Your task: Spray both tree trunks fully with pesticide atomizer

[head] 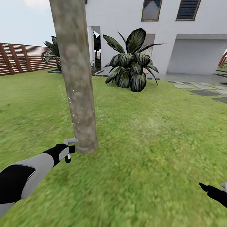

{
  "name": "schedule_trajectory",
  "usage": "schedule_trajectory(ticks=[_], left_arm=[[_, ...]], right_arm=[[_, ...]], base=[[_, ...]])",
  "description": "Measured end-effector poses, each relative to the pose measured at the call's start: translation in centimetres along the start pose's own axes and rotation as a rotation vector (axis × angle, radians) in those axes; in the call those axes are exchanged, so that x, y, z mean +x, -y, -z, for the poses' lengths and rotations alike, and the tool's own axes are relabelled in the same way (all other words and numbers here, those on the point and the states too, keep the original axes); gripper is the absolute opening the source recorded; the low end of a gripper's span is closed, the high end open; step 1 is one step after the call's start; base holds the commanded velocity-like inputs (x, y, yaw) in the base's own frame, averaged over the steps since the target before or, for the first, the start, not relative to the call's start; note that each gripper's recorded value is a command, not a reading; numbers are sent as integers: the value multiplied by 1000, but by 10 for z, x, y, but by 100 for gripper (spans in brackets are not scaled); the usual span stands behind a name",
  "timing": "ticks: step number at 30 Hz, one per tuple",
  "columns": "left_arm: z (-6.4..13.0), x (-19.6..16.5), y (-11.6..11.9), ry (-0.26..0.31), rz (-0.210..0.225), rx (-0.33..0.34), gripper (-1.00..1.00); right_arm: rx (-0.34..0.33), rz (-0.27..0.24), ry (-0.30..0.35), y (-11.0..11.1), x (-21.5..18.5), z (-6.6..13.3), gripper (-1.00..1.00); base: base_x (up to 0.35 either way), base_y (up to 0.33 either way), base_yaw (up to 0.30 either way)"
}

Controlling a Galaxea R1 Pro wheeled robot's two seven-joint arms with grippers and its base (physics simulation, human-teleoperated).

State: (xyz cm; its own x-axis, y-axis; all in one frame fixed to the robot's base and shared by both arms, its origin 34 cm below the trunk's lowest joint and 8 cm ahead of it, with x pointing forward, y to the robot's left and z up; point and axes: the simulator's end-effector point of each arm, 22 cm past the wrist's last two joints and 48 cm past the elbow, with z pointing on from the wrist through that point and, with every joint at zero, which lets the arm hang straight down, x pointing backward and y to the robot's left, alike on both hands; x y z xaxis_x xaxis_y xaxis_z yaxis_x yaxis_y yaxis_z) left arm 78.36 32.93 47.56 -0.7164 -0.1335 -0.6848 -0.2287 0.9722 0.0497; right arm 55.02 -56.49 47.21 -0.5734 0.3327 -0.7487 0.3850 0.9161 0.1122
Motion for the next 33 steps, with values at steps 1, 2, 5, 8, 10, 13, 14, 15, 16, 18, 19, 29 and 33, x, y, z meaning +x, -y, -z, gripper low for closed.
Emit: schedule_trajectory(ticks=[1, 2, 5, 8, 10, 13, 14, 15, 16, 18, 19, 29, 33], left_arm=[[0, 0, 3, 2, -1, -1, -100], [1, -1, 7, 9, -2, -7, -100], [2, -5, 12, 39, 3, -24, -100], [3, 2, 20, 44, 1, -43, -100], [4, 4, 24, 43, -3, -43, -100], [4, 5, 25, 43, -5, -46, -100], [4, 5, 25, 43, -5, -46, -100], [4, 5, 26, 43, -5, -44, -100], [4, 6, 28, 43, -5, -43, -100], [5, 6, 30, 42, -5, -40, -100], [5, 6, 30, 42, -6, -39, -100], [5, 6, 30, 42, -6, -38, -100], [6, 6, 36, 42, -7, -32, -100]], right_arm=[[0, 0, 0, 0, 0, 0, 100], [0, 0, 0, 0, 0, 0, 100], [0, 0, 0, 0, 0, 0, 100], [-1, 0, 0, 0, 0, 0, 100], [-1, 0, 0, 0, 0, 0, 100], [-1, 0, 0, 0, 0, 0, 100], [-1, 0, 0, 0, 0, 0, 100], [-1, 0, 0, 0, 0, 0, 100], [-1, 0, 0, 0, 0, 0, 100], [-1, 0, 0, 0, 0, 0, 100], [-1, -1, -1, 0, 0, 0, 100], [-1, 0, 0, 0, 0, 0, 100], [-1, 0, 0, 0, 0, 0, 100]], base=[[0, 0, 9], [0, 0, 5], [0, 0, 2], [0, 0, 0], [3, 0, 10], [132, -160, 197], [171, -224, 255], [176, -234, 262], [180, -250, 269], [187, -257, 272], [201, -261, 270], [120, -298, 84], [2, -333, 203]])
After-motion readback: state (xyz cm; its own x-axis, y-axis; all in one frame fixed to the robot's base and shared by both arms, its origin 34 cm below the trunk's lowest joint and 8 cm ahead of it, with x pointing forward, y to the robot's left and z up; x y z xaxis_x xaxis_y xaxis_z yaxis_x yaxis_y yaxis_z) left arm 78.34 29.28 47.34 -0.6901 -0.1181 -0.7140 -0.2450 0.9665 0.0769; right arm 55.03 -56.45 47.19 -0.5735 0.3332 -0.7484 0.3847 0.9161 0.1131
